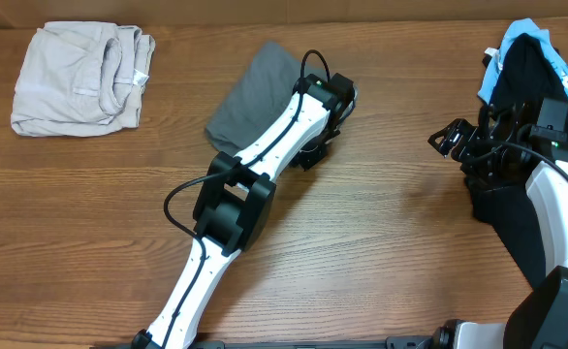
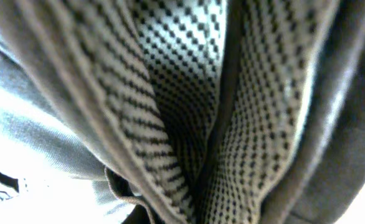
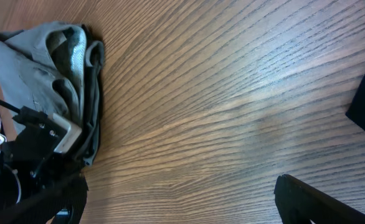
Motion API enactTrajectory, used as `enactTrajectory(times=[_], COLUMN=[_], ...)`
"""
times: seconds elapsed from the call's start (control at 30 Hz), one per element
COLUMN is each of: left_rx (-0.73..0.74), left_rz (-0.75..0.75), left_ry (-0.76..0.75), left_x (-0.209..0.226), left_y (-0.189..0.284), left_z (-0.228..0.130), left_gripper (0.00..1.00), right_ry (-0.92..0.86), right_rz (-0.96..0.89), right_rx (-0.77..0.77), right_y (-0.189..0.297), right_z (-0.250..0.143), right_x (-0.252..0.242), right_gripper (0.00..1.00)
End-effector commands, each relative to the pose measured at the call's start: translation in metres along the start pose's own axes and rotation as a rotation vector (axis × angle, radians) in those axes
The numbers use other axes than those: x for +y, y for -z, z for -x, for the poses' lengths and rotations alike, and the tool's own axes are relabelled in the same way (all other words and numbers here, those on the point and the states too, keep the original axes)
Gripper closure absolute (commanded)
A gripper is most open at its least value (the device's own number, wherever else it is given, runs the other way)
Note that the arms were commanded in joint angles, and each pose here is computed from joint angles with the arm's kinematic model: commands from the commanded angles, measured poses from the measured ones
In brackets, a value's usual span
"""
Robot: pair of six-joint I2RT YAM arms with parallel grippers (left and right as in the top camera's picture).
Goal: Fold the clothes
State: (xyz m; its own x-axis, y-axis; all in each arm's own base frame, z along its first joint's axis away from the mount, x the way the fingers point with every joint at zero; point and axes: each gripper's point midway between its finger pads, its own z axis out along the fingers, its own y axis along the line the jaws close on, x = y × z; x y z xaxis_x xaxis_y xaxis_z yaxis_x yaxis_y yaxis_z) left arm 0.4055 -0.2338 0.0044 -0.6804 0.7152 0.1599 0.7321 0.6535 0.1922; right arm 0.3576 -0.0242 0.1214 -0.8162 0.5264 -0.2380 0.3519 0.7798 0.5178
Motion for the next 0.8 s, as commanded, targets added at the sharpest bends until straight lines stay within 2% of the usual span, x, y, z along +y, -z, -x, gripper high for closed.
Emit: enactTrajectory(times=[0.0, 0.2, 0.37, 0.77], left_rx=[0.012, -0.162, -0.244, -0.239], left_rz=[0.017, 0.051, 0.089, 0.162], left_ry=[0.089, 0.152, 0.187, 0.219], left_x=[0.017, 0.050, 0.072, 0.095], left_y=[-0.016, 0.057, 0.097, 0.109], left_z=[0.008, 0.025, 0.022, 0.010], left_gripper=[0.96, 0.96, 0.96, 0.96], right_ry=[0.007, 0.006, 0.005, 0.004], right_rz=[0.000, -0.001, -0.001, -0.002], right_rx=[-0.007, -0.006, -0.003, 0.000], right_y=[0.001, 0.001, 0.001, 0.001], right_z=[0.002, 0.001, 0.001, 0.000], right_x=[0.001, 0.001, 0.000, 0.000], right_gripper=[0.00, 0.00, 0.00, 0.00])
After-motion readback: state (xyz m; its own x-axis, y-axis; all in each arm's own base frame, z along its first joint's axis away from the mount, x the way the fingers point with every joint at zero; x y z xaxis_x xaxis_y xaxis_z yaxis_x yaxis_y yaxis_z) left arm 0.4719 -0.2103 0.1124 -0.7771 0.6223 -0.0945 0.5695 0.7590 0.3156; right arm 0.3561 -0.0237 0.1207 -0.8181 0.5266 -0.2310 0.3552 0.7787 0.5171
